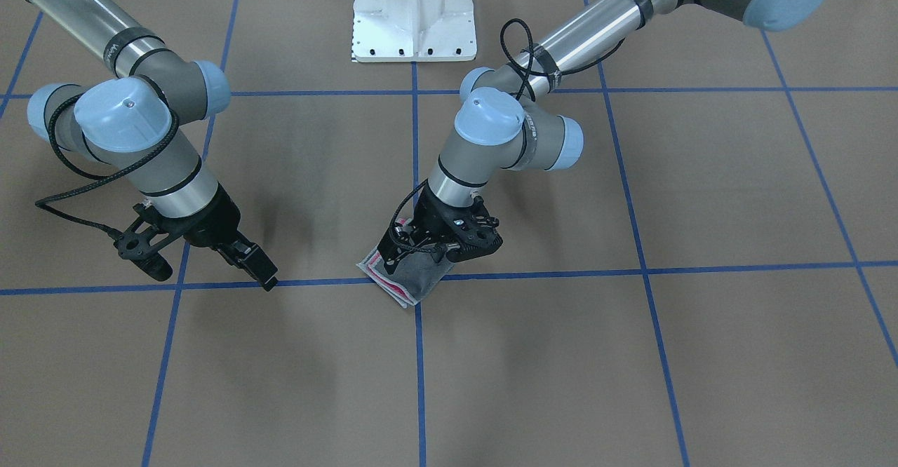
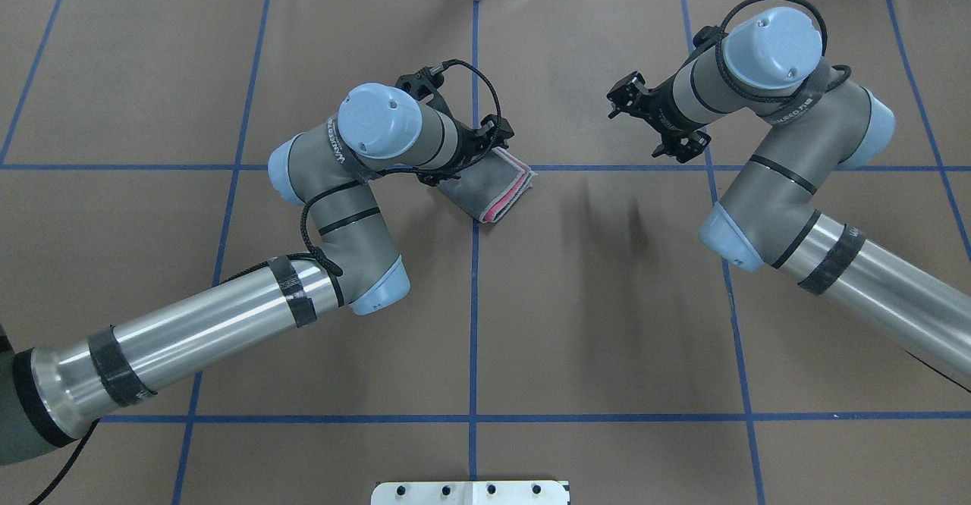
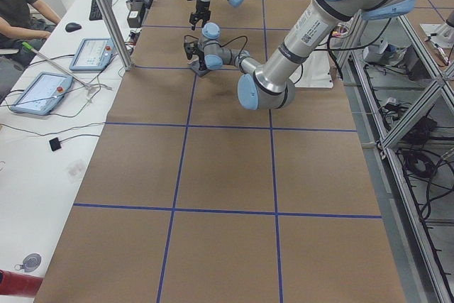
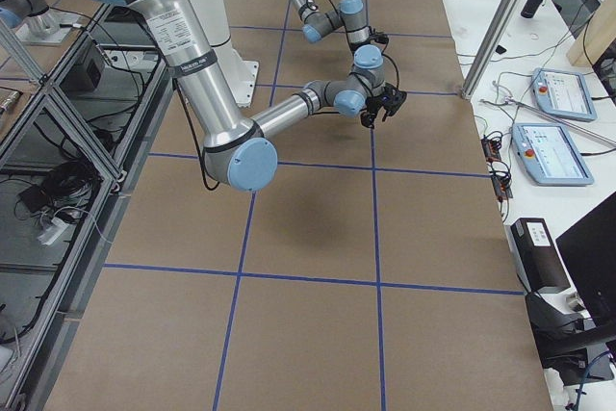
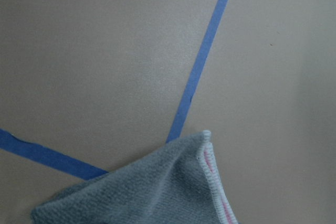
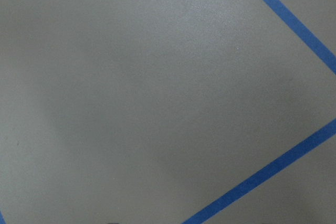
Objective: Fold towel twice with both arms
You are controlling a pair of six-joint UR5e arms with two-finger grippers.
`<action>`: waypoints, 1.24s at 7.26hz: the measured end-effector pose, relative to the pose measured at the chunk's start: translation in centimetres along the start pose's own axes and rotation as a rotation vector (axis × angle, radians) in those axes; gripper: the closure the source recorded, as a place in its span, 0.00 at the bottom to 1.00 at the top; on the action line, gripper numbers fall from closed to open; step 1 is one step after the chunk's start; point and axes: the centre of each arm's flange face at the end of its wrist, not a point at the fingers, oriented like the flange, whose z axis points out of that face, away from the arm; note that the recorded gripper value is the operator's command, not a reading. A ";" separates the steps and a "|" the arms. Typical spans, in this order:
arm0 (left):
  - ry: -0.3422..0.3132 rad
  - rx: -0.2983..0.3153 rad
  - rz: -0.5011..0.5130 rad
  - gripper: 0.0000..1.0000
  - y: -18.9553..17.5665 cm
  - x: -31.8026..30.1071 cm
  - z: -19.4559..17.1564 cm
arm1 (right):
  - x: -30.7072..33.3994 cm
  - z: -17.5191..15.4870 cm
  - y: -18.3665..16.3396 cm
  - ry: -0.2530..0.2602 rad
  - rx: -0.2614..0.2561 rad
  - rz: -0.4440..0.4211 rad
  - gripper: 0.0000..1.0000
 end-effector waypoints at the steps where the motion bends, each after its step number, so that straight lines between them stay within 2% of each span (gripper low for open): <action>1: 0.021 -0.015 0.001 0.00 -0.7 0.9 -1.9 | 0.3 -0.6 -1.0 0.000 -0.008 0.008 0.01; 2: 0.022 -0.042 -0.008 0.00 -2.3 0.5 -4.6 | 1.0 -1.6 -2.7 0.001 -0.023 0.010 0.01; 4: -0.027 -0.070 0.013 0.00 -6.9 -4.9 -13.4 | 3.7 -4.3 -7.0 0.001 -0.040 -0.031 0.01; 6: -0.155 -0.059 0.199 0.00 -9.4 -14.0 -22.0 | 8.5 -7.2 -12.0 0.012 -0.040 -0.141 0.01; 8: -0.322 -0.062 0.449 0.00 -12.9 -24.2 -29.1 | 15.5 -10.2 -17.1 0.037 -0.032 -0.340 0.01; 9: -0.385 -0.089 0.555 0.00 -14.6 -29.3 -31.9 | 19.4 -11.8 -19.8 0.055 -0.029 -0.453 0.01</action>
